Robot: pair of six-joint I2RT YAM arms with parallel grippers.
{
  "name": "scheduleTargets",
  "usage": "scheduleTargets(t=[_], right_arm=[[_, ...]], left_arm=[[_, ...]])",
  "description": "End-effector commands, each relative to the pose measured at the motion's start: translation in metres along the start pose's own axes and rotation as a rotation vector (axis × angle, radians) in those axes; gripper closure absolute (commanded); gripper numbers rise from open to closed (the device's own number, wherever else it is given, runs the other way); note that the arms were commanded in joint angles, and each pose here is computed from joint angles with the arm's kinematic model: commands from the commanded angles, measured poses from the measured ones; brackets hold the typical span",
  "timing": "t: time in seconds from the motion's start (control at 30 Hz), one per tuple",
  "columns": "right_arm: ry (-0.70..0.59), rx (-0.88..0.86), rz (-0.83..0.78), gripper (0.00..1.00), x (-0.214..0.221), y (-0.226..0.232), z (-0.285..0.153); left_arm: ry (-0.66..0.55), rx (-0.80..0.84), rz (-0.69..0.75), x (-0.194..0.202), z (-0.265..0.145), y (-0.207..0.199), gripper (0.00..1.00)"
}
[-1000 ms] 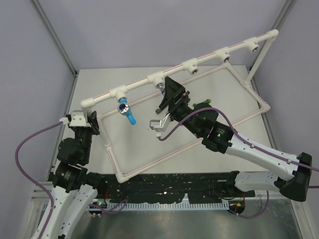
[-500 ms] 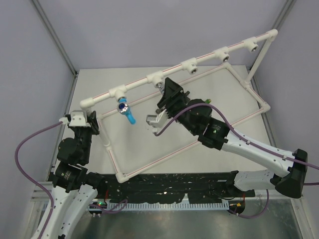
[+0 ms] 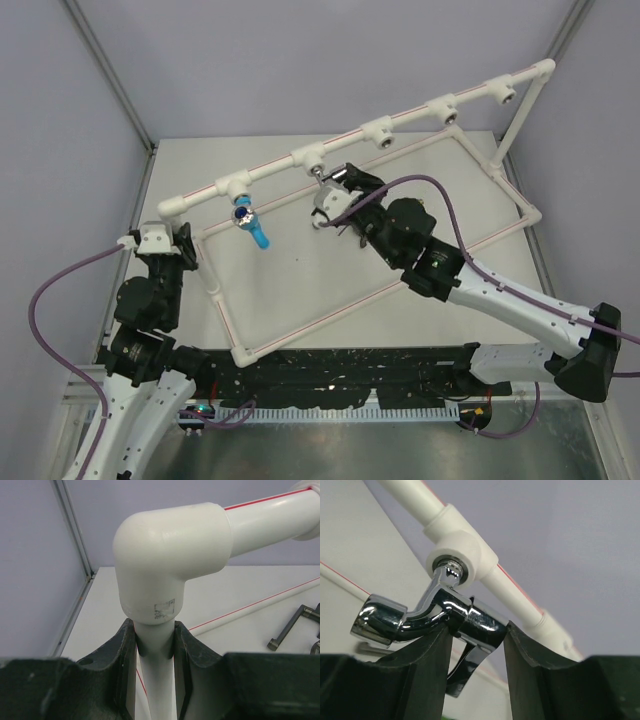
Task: Install the water faucets
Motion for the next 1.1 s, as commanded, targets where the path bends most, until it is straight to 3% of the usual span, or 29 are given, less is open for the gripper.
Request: scheduleTargets(t=[0.0, 0.1, 0.2, 0.23, 0.4, 0.53, 0.7, 0.97, 1.07], right_arm=[[-0.264, 0.206, 0.976, 0.83, -0.049, -0.005, 0.005], [-0.32, 0.279, 1.214, 0.83, -0.049, -0.006, 0.003], [-0.32, 0.306, 1.238, 0.8, -0.046, -0.007, 0.001], [-0.291, 0.286, 1.192, 0.77, -0.044, -0.002, 0.001], [-0.203, 0.201, 0.841, 0.36, -0.033, -0.005, -0.012], [-0.183, 0.126, 0.52, 0.23, -0.024, -0.005, -0.026], [-0.277, 0.045, 0.093, 0.2, -0.031, -0.007, -0.034], [-0.29, 0.073, -0.122, 0.2, -0.038, -0.012, -0.015], [-0.28, 0.086, -0.078, 0.24, -0.039, -0.012, -0.007]], left_arm=[[0.067, 0.073, 0.047, 0.015, -0.003, -0.007, 1.0], [0.066, 0.075, 0.046, 0.014, -0.003, -0.007, 1.0], [0.066, 0.076, 0.043, 0.015, -0.004, -0.008, 1.0], [0.065, 0.076, 0.044, 0.015, -0.004, -0.008, 1.0], [0.06, 0.074, 0.044, 0.014, -0.004, -0.007, 1.0], [0.067, 0.078, 0.044, 0.015, -0.003, -0.008, 1.0], [0.073, 0.078, 0.045, 0.016, -0.003, -0.008, 1.0], [0.075, 0.076, 0.047, 0.016, -0.002, -0.008, 1.0], [0.072, 0.075, 0.046, 0.015, -0.002, -0.008, 1.0]])
Point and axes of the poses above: each gripper's point midway between its finger pads, its own z axis out along the fingers, its own y axis along the line the jaws close on, x = y × z, the point moved 4 cm from there along -z, back along the fingers, and after that the axes turned 14 degrees about -z, right-handed, at the moved point
